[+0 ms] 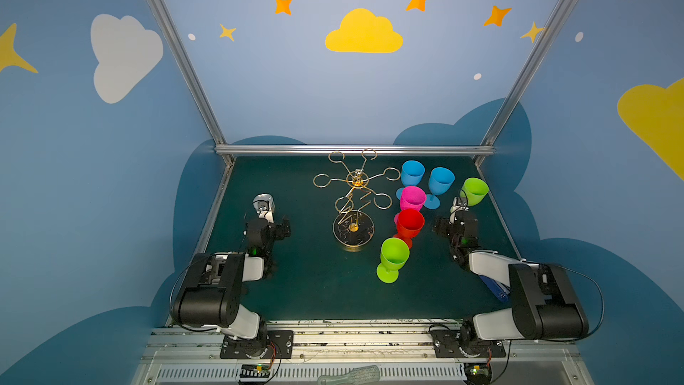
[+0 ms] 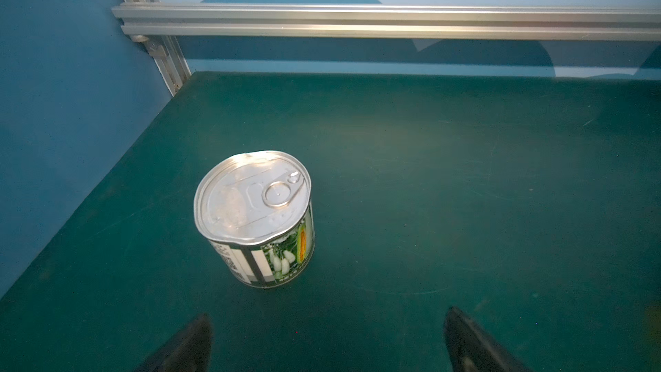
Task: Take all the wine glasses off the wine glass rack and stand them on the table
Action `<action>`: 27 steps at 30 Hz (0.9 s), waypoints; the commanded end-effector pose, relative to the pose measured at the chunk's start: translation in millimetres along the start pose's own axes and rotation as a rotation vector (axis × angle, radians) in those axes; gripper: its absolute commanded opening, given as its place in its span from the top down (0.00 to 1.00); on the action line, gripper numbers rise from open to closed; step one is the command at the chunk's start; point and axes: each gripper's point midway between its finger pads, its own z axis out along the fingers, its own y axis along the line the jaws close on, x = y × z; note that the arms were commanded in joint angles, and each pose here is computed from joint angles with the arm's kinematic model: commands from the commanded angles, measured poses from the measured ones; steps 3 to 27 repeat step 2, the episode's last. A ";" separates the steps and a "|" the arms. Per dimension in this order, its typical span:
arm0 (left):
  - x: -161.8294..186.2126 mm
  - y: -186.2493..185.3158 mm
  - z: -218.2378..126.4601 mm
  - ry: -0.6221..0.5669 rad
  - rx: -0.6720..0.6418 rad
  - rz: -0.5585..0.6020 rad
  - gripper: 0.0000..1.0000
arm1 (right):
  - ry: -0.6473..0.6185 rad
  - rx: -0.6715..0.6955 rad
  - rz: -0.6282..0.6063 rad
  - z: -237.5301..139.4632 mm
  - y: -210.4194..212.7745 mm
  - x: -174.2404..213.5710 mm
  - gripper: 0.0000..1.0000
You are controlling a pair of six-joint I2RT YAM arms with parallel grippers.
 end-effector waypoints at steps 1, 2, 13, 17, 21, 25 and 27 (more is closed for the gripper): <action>-1.6 3.9 1.5 0.011 -0.019 -0.001 0.00 | 0.009 -0.007 -0.009 1.5 1.3 -1.1 0.11; -1.2 3.6 1.5 0.010 -0.019 0.001 0.00 | 0.004 -0.007 -0.011 0.7 2.0 -1.9 0.11; -1.2 3.6 1.5 0.010 -0.019 0.001 0.00 | 0.004 -0.007 -0.011 0.7 2.0 -1.9 0.11; -1.2 3.6 1.5 0.010 -0.019 0.001 0.00 | 0.004 -0.007 -0.011 0.7 2.0 -1.9 0.11; -1.2 3.6 1.5 0.010 -0.019 0.001 0.00 | 0.004 -0.007 -0.011 0.7 2.0 -1.9 0.11; -1.2 3.6 1.5 0.010 -0.019 0.001 0.00 | 0.004 -0.007 -0.011 0.7 2.0 -1.9 0.11; -1.2 3.6 1.5 0.010 -0.019 0.001 0.00 | 0.004 -0.007 -0.011 0.7 2.0 -1.9 0.11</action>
